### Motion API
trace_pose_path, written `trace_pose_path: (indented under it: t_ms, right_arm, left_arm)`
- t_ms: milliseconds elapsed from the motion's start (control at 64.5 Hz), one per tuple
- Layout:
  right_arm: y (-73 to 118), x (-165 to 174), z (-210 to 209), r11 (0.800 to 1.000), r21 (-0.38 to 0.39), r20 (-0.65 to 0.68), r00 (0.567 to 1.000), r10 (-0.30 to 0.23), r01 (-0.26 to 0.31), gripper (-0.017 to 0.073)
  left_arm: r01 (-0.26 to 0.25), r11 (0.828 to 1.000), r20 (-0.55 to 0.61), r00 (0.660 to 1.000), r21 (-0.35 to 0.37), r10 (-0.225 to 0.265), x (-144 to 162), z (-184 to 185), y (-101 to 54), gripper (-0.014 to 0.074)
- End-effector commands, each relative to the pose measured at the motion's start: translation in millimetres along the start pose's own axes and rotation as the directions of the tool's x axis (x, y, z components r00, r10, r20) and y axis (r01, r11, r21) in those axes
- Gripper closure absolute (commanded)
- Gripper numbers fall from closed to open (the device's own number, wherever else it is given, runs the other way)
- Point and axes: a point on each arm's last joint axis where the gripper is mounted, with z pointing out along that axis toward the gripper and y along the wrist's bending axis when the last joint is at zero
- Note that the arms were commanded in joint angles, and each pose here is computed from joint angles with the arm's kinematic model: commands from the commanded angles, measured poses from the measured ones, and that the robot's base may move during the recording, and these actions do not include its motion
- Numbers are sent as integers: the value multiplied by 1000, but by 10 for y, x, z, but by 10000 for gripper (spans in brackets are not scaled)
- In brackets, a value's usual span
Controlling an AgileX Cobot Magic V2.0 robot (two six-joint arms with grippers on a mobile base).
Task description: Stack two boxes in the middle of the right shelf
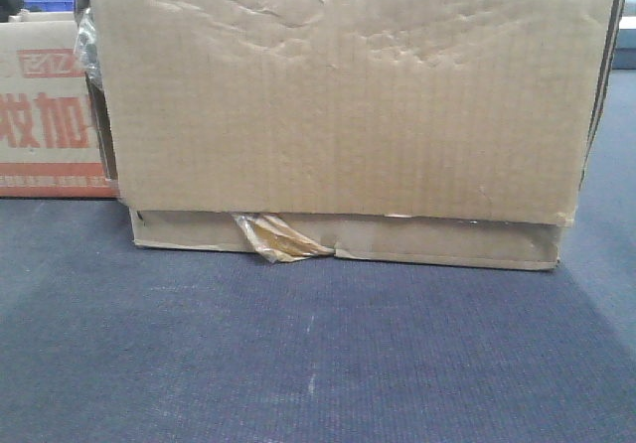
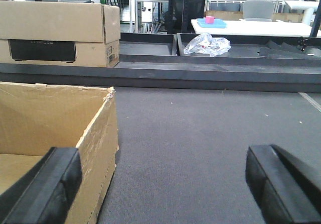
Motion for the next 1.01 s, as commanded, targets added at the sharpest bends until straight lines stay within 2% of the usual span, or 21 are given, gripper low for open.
trace_pose_path:
  t_ms: [0,78,93,217,388,496,574,713,822,930,992]
  right_arm:
    - [0,-33,9,1000,1,17,1000,-11,11,-9]
    - [0,-33,9,1000,1,17,1000,-11,11,-9]
    - [0,-33,9,1000,1,17,1000,-11,11,-9]
    - [0,-33,9,1000,1,17,1000,-11,11,-9]
    - [0,-33,9,1000,1,17,1000,-11,11,-9]
    - [0,-33,9,1000,1,17,1000,-11,11,-9]
    - [0,-33,9,1000,1,17,1000,-11,11,-9]
    - [0,-33,9,1000,1,17,1000,-11,11,-9]
    - [0,-33,9,1000,1,17,1000,-11,11,-9]
    - [0,-33,9,1000,1,17,1000,-11,11,-9]
    - [0,-33,9,1000,1,17,1000,-11,11,-9]
  left_arm:
    - [0,1000,22,1000,-7,0,-26,-36,24,513]
    - [0,1000,22,1000,-6,0,-26,-46,23,695]
    - [0,1000,20,1000,-6,0,-25,-46,23,704]
    - [-2,1000,18,1000,-9,2,-21,-126,22,704]
    - [0,1000,47,999,-27,1,-22,-439,38,704]
    - [58,990,118,992,-130,-43,-25,-843,116,704]
    - [93,981,190,980,-172,-59,-24,-1146,137,704]
    - [148,972,338,938,-181,-80,18,-1737,101,704]
    - [168,972,447,891,-162,-80,78,-2157,50,704]
    - [181,980,540,835,-81,-109,173,-2551,-54,704]
    - [176,984,576,806,-10,-138,221,-2722,-141,704]
